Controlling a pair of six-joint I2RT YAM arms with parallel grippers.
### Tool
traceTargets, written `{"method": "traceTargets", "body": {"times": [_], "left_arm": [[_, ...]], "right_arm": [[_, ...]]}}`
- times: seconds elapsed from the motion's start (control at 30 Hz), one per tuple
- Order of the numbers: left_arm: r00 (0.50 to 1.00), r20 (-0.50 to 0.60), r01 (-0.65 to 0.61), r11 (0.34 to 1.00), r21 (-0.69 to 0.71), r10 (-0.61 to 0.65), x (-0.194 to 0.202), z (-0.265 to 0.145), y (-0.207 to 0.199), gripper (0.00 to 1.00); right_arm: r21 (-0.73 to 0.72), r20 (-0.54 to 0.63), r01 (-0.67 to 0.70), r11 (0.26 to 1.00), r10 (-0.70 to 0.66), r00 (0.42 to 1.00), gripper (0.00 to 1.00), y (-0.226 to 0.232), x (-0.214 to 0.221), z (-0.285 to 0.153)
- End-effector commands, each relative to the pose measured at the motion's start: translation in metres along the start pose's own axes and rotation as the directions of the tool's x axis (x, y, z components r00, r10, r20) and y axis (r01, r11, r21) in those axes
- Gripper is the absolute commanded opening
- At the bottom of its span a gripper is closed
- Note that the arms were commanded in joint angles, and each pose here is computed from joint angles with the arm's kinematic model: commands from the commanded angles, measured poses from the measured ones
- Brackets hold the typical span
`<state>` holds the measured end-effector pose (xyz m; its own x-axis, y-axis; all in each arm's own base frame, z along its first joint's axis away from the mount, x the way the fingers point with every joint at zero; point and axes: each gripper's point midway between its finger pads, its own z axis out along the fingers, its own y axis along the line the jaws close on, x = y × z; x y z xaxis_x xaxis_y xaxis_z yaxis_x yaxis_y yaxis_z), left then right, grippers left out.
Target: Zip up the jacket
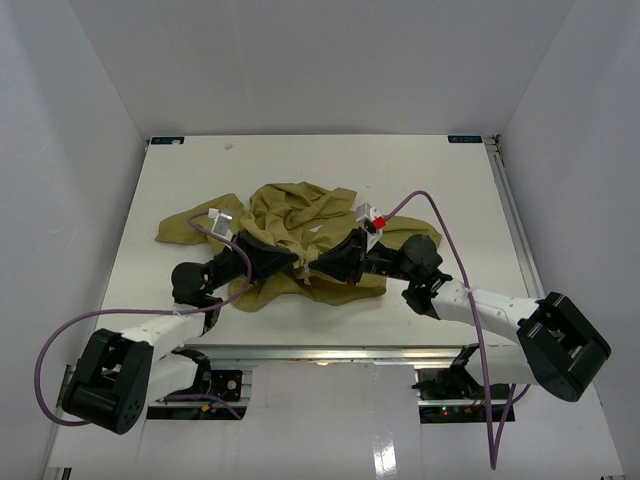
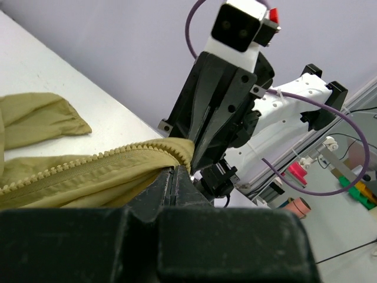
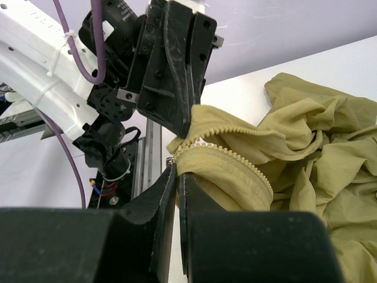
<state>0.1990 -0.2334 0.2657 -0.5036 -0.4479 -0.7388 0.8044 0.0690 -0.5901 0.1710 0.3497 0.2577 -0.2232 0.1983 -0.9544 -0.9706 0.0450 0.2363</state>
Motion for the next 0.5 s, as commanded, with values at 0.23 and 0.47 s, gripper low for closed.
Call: {"method": "traceTargets", "body": {"times": [0.23, 0.47], "left_arm": [[0.865, 0.284, -0.485, 0.835, 0.261, 0.413, -0.0449, -0.0052, -0.0918, 0.00], [0.854, 0.298, -0.503, 0.822, 0.266, 0.426, -0.0477, -0.0051, -0.0968, 0.00]], "right_arm": [[-0.079, 0.088, 0.052, 0.996, -0.045, 0.995, 0.08, 0.0177, -0.0336, 0.0110], [-0.084, 0.088, 0.044, 0.995, -0.037, 0.995, 0.08, 0.0187, -0.0328, 0.0114]]}}
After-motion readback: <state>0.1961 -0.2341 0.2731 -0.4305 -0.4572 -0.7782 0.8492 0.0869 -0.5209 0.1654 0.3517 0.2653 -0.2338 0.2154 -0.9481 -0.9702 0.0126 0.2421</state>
